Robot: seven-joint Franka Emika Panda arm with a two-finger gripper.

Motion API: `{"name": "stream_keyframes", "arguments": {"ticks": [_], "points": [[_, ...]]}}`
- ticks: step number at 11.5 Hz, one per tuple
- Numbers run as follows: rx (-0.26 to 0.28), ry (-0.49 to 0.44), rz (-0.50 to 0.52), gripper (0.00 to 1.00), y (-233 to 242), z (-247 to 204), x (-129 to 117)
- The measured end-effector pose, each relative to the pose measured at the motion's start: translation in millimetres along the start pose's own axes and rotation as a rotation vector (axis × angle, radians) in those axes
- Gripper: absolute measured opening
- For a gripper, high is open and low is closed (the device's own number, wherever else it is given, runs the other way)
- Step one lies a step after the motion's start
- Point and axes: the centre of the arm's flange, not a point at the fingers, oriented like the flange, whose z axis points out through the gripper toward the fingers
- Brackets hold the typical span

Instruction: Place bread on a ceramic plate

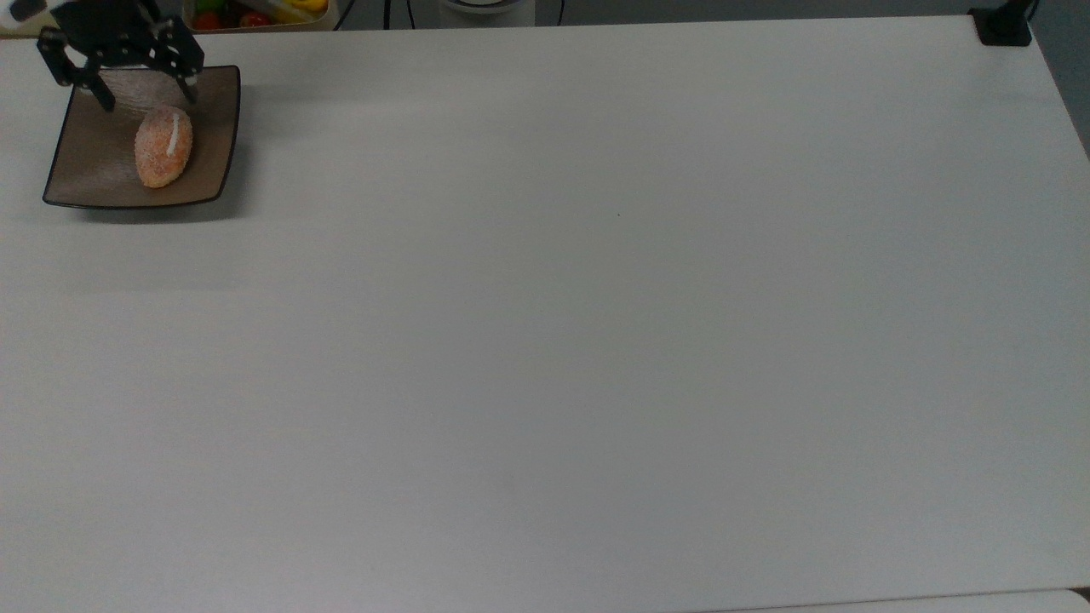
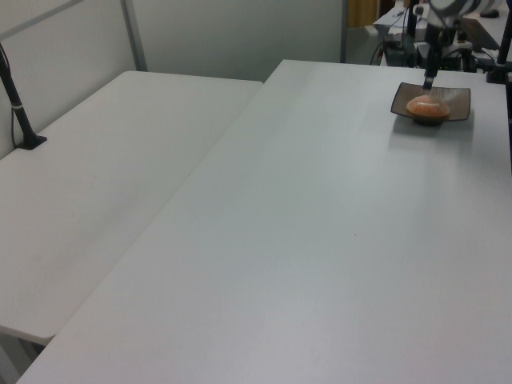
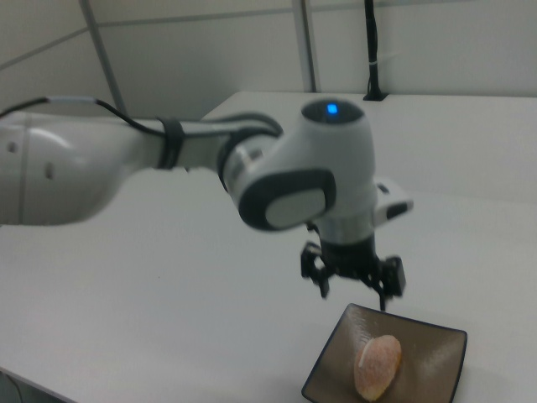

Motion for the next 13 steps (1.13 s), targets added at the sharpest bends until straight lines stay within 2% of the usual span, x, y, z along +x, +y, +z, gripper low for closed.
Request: {"name": "stream_keyframes", "arguments": {"ticks": [2,3,6,9,13], "points": [[0.048,0.011,-0.020,1.00,-21,-81,8],[0.066,0.013,0.016,1.00,-38,-127,15],[0.075,0.047,0.081,1.00,-96,-193,36],[0.097,0.041,0.121,1.00,-179,-222,53],[0.102,0.012,0.151,1.00,-275,-219,84]]}}
